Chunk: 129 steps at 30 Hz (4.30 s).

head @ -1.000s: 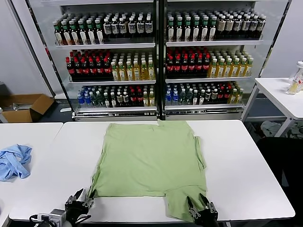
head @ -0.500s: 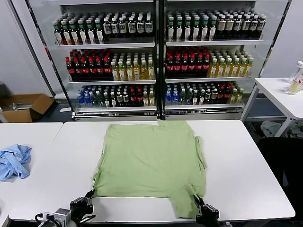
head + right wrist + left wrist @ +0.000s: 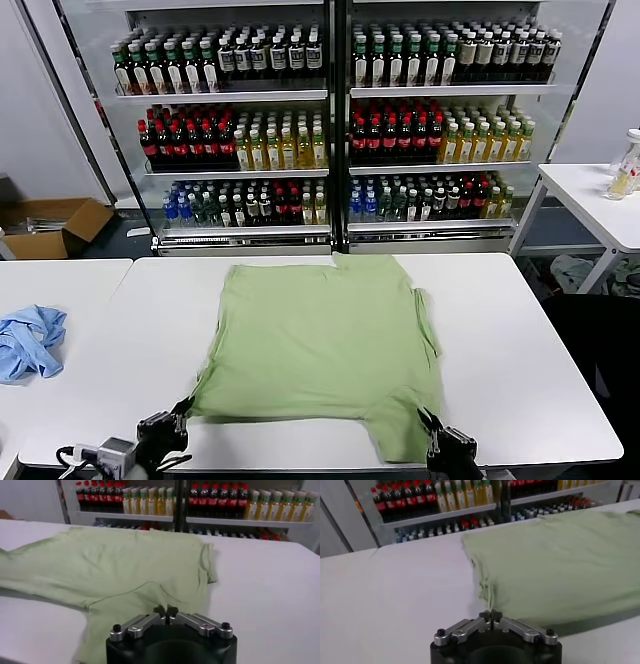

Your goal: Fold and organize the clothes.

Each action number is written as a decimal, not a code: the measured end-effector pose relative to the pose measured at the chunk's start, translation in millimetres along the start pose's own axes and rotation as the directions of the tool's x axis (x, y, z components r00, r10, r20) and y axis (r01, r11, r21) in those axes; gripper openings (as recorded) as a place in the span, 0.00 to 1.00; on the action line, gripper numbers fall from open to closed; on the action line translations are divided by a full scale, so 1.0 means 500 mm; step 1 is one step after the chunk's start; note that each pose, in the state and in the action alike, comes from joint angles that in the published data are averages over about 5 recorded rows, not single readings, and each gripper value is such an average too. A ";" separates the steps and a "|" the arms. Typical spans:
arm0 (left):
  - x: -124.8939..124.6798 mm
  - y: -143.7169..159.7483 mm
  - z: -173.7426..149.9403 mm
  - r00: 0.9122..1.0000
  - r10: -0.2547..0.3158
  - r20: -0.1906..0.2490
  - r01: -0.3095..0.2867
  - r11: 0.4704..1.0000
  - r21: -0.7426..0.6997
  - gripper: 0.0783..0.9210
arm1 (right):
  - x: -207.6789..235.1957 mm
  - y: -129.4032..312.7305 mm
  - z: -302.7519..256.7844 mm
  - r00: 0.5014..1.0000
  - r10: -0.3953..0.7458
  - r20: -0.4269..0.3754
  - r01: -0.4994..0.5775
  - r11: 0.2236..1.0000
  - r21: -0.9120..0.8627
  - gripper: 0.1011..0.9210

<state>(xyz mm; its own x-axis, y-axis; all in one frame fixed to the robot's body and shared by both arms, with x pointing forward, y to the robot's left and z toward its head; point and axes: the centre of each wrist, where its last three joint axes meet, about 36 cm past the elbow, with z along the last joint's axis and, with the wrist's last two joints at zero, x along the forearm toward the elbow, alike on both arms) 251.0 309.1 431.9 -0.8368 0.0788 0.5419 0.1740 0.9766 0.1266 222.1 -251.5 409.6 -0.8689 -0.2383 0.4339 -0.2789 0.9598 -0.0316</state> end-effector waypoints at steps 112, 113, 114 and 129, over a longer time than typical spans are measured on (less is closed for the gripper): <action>-0.201 0.022 0.004 1.000 0.014 0.018 -0.016 0.992 0.126 0.05 | -0.171 -0.040 -0.014 0.994 0.108 -0.005 -0.108 0.992 -0.068 0.16; -0.200 0.022 0.004 1.000 0.013 0.017 -0.015 0.992 0.126 0.03 | -0.172 -0.042 -0.015 0.994 0.108 -0.004 -0.108 0.992 -0.066 0.13; -0.198 0.023 0.004 1.000 0.013 0.016 -0.015 0.992 0.126 0.03 | -0.172 -0.044 -0.015 0.994 0.108 -0.002 -0.108 0.992 -0.065 0.10; -0.138 0.020 -0.010 1.000 0.019 -0.016 -0.017 0.991 0.134 0.01 | -0.118 -0.069 -0.038 0.995 0.099 0.008 -0.098 0.995 -0.033 0.03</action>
<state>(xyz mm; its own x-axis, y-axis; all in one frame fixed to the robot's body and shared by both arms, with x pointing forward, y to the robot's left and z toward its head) 313.0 312.4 399.9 -0.8249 0.0945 0.5573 0.1171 0.9931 0.0049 290.7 -267.7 402.4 -0.8954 -0.1436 0.4214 -0.1785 0.9829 -0.0444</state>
